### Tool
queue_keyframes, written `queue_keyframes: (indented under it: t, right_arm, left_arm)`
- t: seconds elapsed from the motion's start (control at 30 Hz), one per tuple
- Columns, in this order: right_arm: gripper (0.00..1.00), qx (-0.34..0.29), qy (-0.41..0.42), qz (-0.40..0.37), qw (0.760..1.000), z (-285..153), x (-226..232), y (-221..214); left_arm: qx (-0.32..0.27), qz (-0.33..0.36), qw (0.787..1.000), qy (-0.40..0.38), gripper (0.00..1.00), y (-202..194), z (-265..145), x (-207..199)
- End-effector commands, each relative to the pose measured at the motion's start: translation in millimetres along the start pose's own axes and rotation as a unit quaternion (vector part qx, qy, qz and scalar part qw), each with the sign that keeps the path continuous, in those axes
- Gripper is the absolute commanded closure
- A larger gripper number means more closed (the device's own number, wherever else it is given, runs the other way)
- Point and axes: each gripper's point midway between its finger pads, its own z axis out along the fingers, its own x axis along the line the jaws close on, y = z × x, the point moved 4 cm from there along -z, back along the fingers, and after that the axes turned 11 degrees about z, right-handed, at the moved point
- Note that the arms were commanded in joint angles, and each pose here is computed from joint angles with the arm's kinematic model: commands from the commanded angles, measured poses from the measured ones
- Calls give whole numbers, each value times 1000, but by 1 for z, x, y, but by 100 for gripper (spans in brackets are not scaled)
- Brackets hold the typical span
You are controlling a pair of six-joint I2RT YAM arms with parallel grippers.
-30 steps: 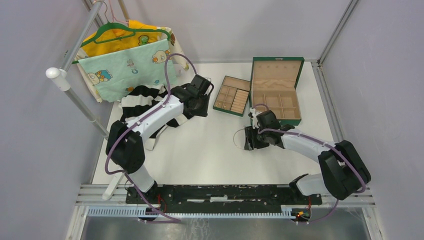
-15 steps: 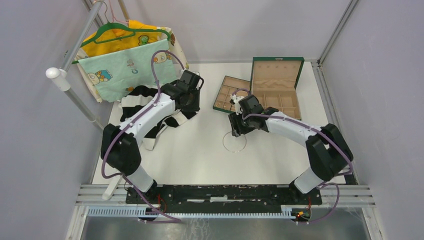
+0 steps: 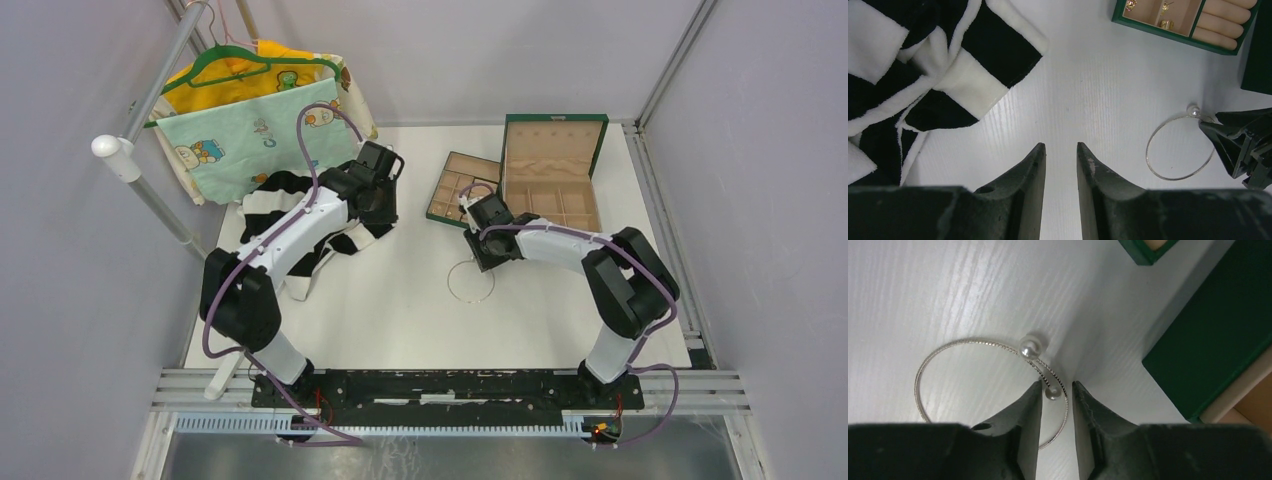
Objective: Organize the mixed jewelry
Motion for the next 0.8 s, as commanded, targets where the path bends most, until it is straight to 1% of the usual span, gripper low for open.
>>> queue_keyframes:
  t: [0.0, 0.07, 0.1, 0.17, 0.27, 0.3, 0.33, 0.4, 0.47, 0.53, 0.63, 0.7, 0.77]
  right_arm:
    - [70, -4, -32, 27, 999, -1, -10, -9]
    - [76, 4, -38, 44, 998, -5, -13, -22]
    - [78, 8, -40, 54, 998, -9, -15, -28]
    - [78, 24, -49, 80, 995, -16, -20, -48]
    - [78, 52, -41, 121, 990, -27, -21, -81]
    - [76, 62, -35, 133, 989, -30, -20, -92]
    - [71, 67, -23, 140, 988, -34, -18, -100]
    - [54, 77, -3, 148, 986, -42, -13, -113]
    - [40, 67, 8, 135, 989, -52, -11, -110]
    - [34, 36, -1, 105, 994, -63, -16, -94]
    - [33, -14, -26, 29, 999, -69, -24, -61]
    - [33, -27, -43, -18, 999, -68, -27, -40]
    - [33, -15, -50, -59, 997, -61, -25, -25]
  left_arm:
    - [-39, -30, 999, -15, 64, 14, -13, -3]
    - [-38, -29, 999, -15, 64, 14, -13, -3]
    - [-37, -28, 999, -15, 64, 13, -12, -3]
    - [-37, -26, 999, -15, 64, 14, -12, -3]
    - [-36, -21, 999, -19, 64, 15, -10, -5]
    - [-35, -20, 999, -20, 64, 15, -9, -5]
    - [-35, -19, 999, -22, 64, 16, -8, -6]
    - [-32, -16, 999, -24, 64, 16, -6, -7]
    - [-32, -13, 999, -26, 64, 18, -5, -8]
    - [-34, -12, 999, -26, 64, 19, -5, -8]
    - [-38, -12, 999, -30, 64, 21, -5, -9]
    - [-39, -14, 999, -32, 65, 22, -5, -9]
    - [-40, -15, 999, -33, 65, 21, -5, -10]
